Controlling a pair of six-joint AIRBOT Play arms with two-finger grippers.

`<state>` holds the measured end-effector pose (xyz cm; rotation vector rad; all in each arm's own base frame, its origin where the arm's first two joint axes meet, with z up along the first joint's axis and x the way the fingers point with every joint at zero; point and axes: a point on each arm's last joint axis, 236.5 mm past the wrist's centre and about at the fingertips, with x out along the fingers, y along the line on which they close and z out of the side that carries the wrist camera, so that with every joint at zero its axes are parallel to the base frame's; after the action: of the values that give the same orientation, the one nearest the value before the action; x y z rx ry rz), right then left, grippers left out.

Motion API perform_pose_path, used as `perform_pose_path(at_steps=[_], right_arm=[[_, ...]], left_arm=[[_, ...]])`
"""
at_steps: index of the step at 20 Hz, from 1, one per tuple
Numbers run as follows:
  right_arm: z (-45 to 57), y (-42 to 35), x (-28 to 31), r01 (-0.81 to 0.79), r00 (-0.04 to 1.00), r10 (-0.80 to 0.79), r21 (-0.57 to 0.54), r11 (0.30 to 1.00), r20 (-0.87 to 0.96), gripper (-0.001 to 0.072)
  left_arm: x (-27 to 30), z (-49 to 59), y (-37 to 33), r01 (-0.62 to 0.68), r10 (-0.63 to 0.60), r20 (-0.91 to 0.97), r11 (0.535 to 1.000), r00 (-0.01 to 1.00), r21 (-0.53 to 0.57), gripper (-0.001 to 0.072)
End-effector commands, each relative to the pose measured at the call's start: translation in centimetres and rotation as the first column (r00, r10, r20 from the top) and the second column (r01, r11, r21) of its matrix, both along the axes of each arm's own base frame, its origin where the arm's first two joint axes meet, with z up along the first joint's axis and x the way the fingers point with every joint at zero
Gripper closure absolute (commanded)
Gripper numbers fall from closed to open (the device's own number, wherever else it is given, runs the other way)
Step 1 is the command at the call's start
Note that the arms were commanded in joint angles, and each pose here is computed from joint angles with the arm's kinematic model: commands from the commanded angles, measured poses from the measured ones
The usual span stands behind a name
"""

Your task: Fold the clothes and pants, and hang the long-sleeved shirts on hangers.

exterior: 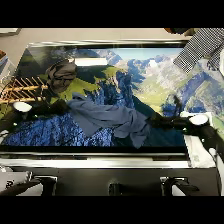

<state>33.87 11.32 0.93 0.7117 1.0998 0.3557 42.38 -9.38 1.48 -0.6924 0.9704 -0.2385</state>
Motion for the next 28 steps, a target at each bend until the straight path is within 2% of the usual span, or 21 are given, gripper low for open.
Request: perform_pose_path(at_steps=[1, 4, 8, 10, 12, 15, 17, 18, 20, 22, 25, 28], right_arm=[[11.0, -4.6, 3.6, 0.098, 0.954, -0.025, -0.235, 0.967, 0.299, 0.0681], [25.9, -7.5, 3.1, 0.255, 0.797, 0.007, -0.348, 0.902, 0.603, 0.0681], [39.4, -7.9, -3.7, 0.398, 0.576, 0.034, -0.316, 0.861, 0.817, 0.0681], [42.1, -7.4, -7.1, 0.414, 0.517, 0.045, -0.296, 0.861, 0.855, 0.0680], [43.0, -7.0, -9.4, 0.419, 0.491, 0.027, -0.263, 0.869, 0.871, 0.0680], [43.0, -6.6, -11.0, 0.411, 0.505, -0.043, -0.197, 0.890, 0.862, 0.0680], [41.1, -6.0, -10.3, 0.374, 0.596, -0.124, -0.138, 0.917, 0.793, 0.0680], [39.0, -5.5, -9.3, 0.344, 0.673, -0.145, -0.133, 0.929, 0.726, 0.0680], [33.0, -5.0, -6.7, 0.296, 0.837, -0.193, -0.127, 0.947, 0.511, 0.0680], [25.7, -4.3, -3.6, 0.232, 0.943, -0.189, -0.135, 0.963, 0.274, 0.0680], [13.2, -4.3, 0.8, 0.211, 0.976, -0.217, -0.128, 0.969, -0.036, 0.0679], [1.7, -4.8, 5.3, 0.296, 0.934, -0.308, -0.092, 0.951, -0.180, 0.0679]], left_arm=[[1.9, 15.6, 3.5, -0.080, 0.061, 0.356, 0.996, 0.933, 0.037, 0.0696], [-2.8, 32.9, 6.7, -0.197, 0.107, 0.687, 0.979, 0.719, 0.054, 0.0696], [-14.2, 47.5, 7.0, -0.322, 0.114, 0.904, 0.946, 0.413, 0.028, 0.0695], [-18.2, 50.1, 6.4, -0.346, 0.142, 0.931, 0.938, 0.337, -0.018, 0.0695], [-20.3, 50.9, 5.8, -0.342, 0.171, 0.936, 0.938, 0.309, -0.059, 0.0694], [-21.6, 51.4, 5.2, -0.332, 0.182, 0.939, 0.940, 0.292, -0.079, 0.0695], [-20.4, 50.6, 5.6, -0.323, 0.206, 0.921, 0.942, 0.329, -0.095, 0.0694], [-19.0, 49.5, 5.7, -0.314, 0.202, 0.903, 0.946, 0.380, -0.079, 0.0695], [-14.7, 44.9, 6.1, -0.271, 0.164, 0.820, 0.962, 0.549, -0.011, 0.0695], [-9.3, 39.1, 7.0, -0.204, 0.123, 0.691, 0.978, 0.713, 0.035, 0.0694], [-0.2, 28.1, 6.8, -0.083, 0.046, 0.473, 0.995, 0.880, 0.058, 0.0694], [7.5, 13.1, 3.6, 0.027, -0.037, 0.201, 0.998, 0.979, 0.055, 0.0695]])
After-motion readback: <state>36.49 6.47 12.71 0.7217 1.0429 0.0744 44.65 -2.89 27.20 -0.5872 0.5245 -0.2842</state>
